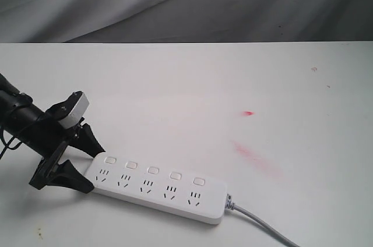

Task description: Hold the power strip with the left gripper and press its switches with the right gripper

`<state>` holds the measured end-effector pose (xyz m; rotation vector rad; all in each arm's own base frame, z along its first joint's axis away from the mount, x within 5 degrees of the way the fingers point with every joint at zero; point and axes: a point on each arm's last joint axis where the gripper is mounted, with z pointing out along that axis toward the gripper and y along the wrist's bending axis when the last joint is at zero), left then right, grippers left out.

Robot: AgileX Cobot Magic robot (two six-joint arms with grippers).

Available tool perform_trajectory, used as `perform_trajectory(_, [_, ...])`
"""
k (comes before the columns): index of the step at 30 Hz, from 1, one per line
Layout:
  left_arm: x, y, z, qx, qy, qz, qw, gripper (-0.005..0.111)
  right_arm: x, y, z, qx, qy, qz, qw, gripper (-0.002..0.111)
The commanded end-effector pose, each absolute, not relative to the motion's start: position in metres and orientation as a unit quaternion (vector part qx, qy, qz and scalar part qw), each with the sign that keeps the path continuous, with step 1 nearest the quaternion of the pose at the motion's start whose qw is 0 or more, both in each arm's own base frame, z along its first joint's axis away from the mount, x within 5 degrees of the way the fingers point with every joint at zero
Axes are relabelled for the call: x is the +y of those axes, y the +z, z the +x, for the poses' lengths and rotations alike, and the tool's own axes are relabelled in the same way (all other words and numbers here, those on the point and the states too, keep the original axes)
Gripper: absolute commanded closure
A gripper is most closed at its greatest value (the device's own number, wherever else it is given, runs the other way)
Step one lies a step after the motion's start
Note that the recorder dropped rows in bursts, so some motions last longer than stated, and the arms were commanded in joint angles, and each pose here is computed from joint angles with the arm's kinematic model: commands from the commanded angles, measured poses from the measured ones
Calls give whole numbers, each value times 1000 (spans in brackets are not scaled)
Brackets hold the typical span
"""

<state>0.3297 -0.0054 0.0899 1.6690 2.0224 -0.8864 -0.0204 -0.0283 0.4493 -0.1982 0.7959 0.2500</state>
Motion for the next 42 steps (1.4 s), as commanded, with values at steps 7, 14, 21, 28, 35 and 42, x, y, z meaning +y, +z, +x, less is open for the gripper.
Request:
perform_trajectory(7, [-3,82,327,723,-300,600,165,43,-29,448,-20,388,119,-91,910,108])
perform_trajectory(14, [-3,82,327,723,-300,600,165,43,-29,448,-20,388,119,-90,910,108])
perform_trajectory(21, [-3,82,327,723,-300,600,165,43,-42,444,-15,414,141,26,899,108])
perform_trajectory(28, [-3,82,327,723,-300,600,165,43,-29,406,9,472,195,138,849,108])
perform_trajectory(35, [-3,82,327,723,-300,600,165,43,-7,355,36,525,280,188,781,108])
perform_trajectory(42, [-3,82,327,723,-300,600,165,43,-4,330,46,512,390,298,705,108])
